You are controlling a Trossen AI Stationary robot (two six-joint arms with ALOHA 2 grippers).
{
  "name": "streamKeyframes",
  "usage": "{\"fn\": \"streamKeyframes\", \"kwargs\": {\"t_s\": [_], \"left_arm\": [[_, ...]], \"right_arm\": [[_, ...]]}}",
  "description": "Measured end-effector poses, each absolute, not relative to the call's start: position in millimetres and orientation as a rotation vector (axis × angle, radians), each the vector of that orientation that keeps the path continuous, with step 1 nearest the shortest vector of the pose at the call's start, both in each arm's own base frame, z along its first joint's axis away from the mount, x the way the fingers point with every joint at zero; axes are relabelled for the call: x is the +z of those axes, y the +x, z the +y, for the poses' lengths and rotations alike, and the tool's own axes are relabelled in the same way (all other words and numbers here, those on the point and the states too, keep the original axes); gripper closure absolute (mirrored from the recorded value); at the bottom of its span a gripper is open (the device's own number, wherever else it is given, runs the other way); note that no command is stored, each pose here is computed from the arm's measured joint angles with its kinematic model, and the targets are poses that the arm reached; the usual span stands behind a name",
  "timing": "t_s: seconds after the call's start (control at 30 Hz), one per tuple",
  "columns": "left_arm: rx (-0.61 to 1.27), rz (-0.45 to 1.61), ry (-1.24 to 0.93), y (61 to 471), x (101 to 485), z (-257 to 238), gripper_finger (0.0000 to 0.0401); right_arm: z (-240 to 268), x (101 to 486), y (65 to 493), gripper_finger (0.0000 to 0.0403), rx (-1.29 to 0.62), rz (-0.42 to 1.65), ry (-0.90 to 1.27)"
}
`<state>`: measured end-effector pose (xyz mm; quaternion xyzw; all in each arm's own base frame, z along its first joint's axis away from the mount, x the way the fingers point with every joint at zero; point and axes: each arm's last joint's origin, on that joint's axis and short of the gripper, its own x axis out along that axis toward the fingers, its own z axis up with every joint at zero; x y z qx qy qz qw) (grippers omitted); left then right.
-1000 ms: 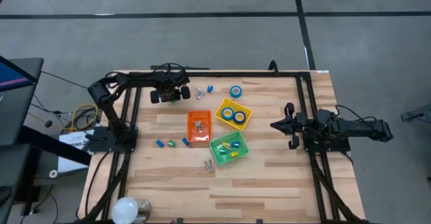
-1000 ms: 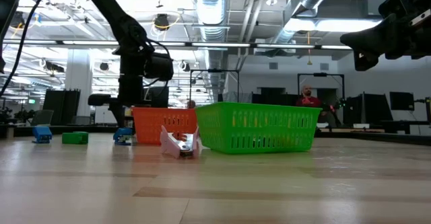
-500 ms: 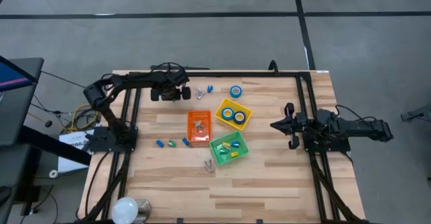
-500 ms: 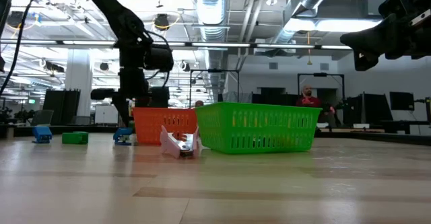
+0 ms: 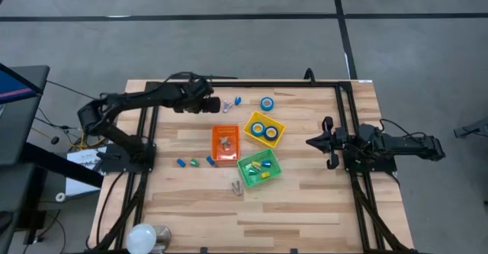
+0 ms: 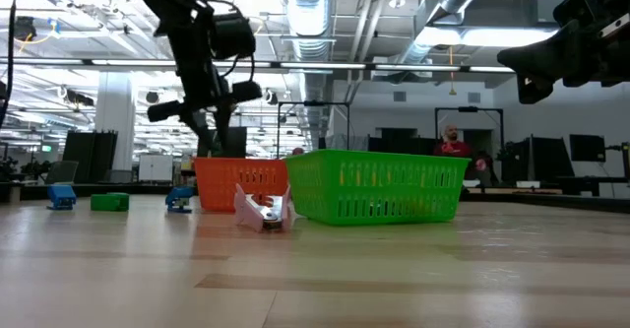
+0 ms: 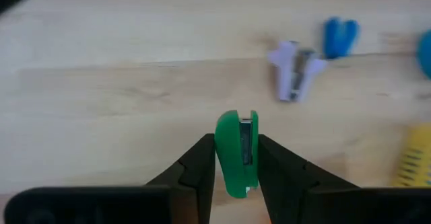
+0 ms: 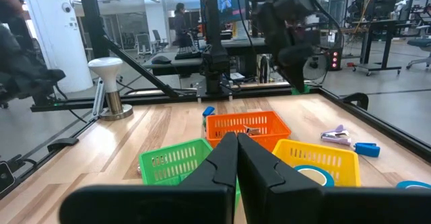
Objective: Pick and place Stapler, Stapler remover, tape
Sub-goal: Put the green stapler into the green bin
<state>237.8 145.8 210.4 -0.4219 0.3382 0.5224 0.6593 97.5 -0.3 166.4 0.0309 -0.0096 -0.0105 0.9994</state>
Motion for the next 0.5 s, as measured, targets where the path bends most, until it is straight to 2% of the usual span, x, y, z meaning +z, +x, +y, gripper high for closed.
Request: {"fn": "streamKeyframes", "kwargs": {"t_s": [0.2,0.5], "left_arm": [[1.044,0.674,-0.889,257.7,218.5,132.5,0.0309],[0.606,0.61,-0.661,290.7,233.7,105.5,0.0309]], "right_arm": [[-0.3,166.4,97.5,0.0402,-0.021,-0.019,0.062],[-0.3,166.4,97.5,0.0402,-0.021,-0.019,0.062]]}}
